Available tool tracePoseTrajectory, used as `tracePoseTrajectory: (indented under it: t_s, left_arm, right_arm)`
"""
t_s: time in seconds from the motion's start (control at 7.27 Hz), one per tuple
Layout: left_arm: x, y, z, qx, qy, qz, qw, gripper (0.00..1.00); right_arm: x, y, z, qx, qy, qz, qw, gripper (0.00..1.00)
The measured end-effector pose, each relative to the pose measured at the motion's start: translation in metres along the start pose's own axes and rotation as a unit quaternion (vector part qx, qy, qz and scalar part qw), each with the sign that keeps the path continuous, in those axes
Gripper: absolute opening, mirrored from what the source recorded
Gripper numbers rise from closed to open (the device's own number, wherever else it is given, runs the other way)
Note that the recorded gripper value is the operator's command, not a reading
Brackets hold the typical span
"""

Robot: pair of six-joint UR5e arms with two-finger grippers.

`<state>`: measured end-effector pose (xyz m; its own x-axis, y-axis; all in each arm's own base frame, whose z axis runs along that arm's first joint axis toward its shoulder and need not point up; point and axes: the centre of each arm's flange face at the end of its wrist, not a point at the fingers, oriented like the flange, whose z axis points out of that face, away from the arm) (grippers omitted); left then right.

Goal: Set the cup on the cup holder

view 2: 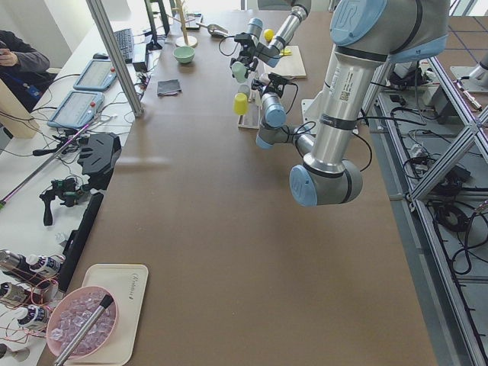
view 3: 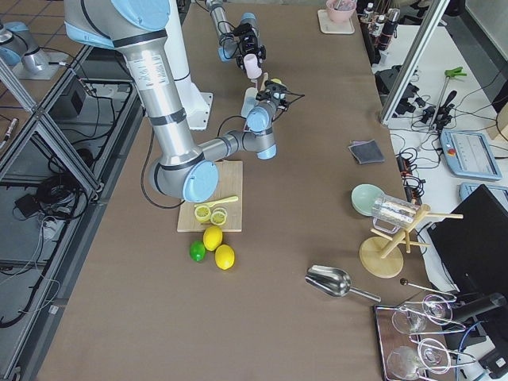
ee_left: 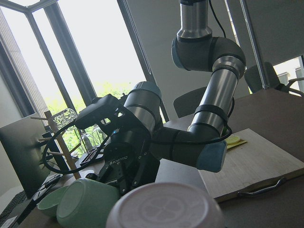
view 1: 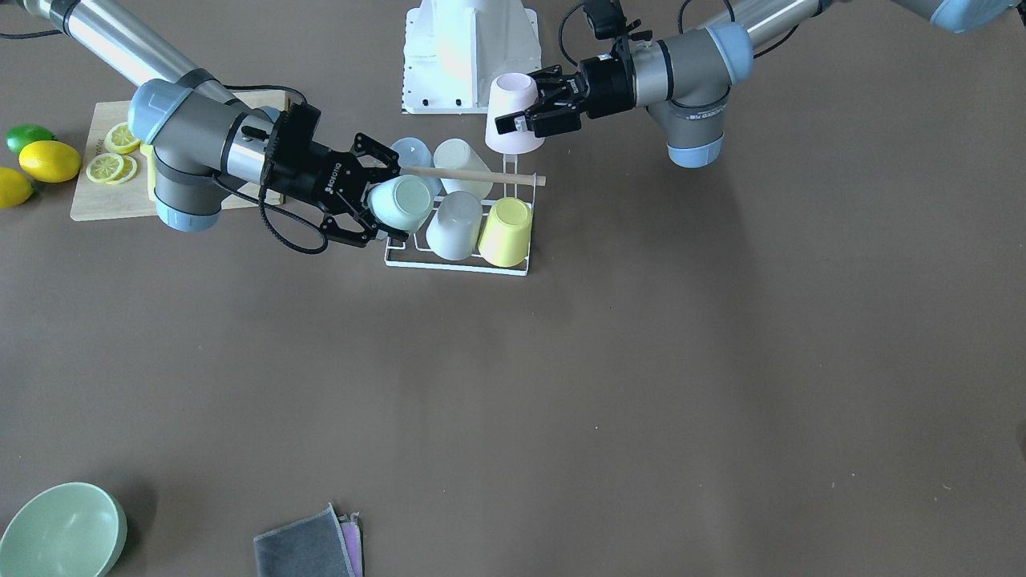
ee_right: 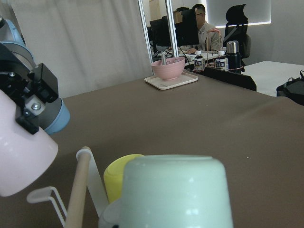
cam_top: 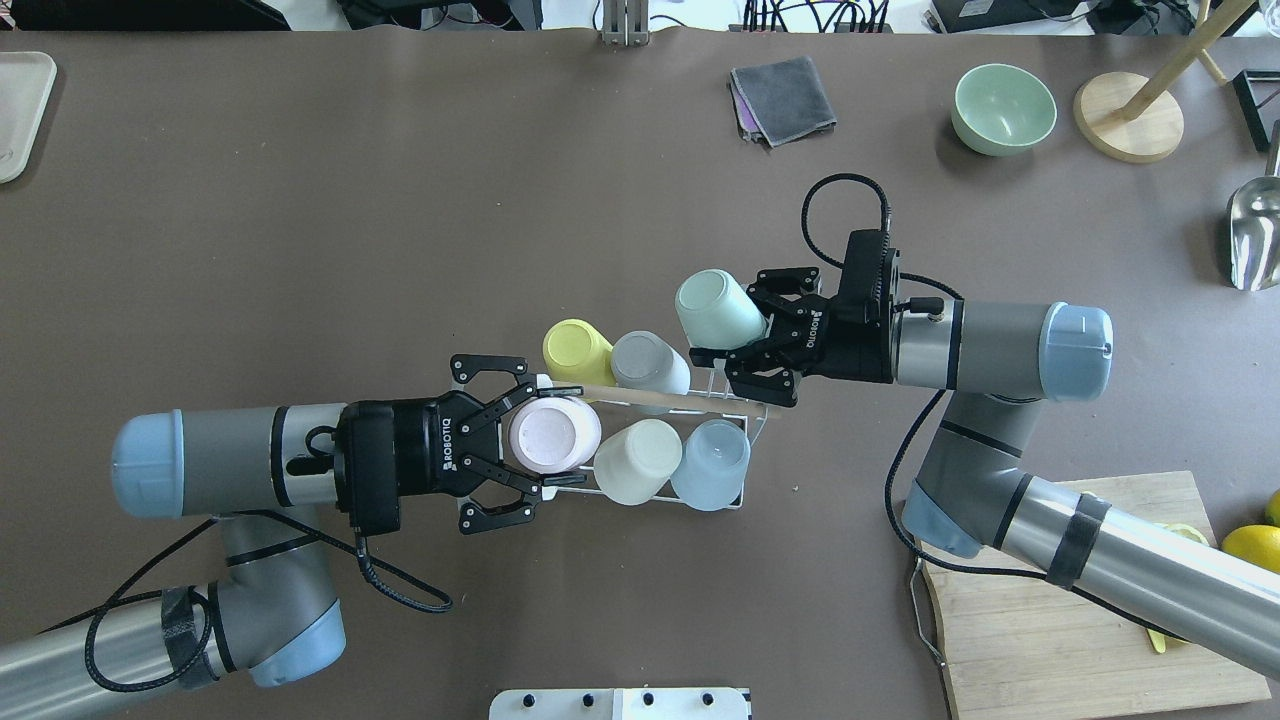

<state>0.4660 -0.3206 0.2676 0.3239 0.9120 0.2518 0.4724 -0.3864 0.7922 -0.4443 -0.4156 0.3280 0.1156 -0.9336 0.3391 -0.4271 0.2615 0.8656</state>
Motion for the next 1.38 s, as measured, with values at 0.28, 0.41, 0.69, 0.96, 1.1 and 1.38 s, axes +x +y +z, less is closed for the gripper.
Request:
tracePoseTrajectory:
  t_s: [0.28, 0.41, 0.69, 0.96, 1.1, 1.38]
  left_arm:
    - [0.01, 0.007, 0.001, -0.004, 0.007, 0.007, 0.9999, 0.48]
    - [0.013, 0.01, 0.002, -0.007, 0.01, 0.007, 0.9999, 0.48]
    - [0.018, 0.016, 0.003, -0.013, 0.014, 0.005, 0.9998, 0.48]
    - [0.019, 0.018, 0.005, -0.014, 0.015, 0.005, 0.9998, 0.48]
    - [0.019, 0.02, 0.006, -0.014, 0.015, 0.004, 0.9998, 0.48]
    - [0.02, 0.023, 0.007, -0.017, 0.015, 0.004, 0.9997, 0.48]
  right_arm:
    - [-0.001, 0.002, -0.003, -0.001, -0.001, 0.001, 1.0, 0.59]
    - [-0.001, 0.004, -0.006, -0.003, 0.0, 0.001, 1.0, 0.63]
    - [-0.001, 0.008, -0.009, -0.007, 0.0, 0.002, 1.0, 0.71]
    - [-0.002, 0.01, -0.01, -0.008, -0.001, 0.004, 1.0, 1.0]
    - [-0.002, 0.01, -0.011, -0.008, -0.001, 0.004, 1.0, 1.0]
    - [-0.002, 0.009, -0.012, -0.007, -0.001, 0.006, 1.0, 1.0]
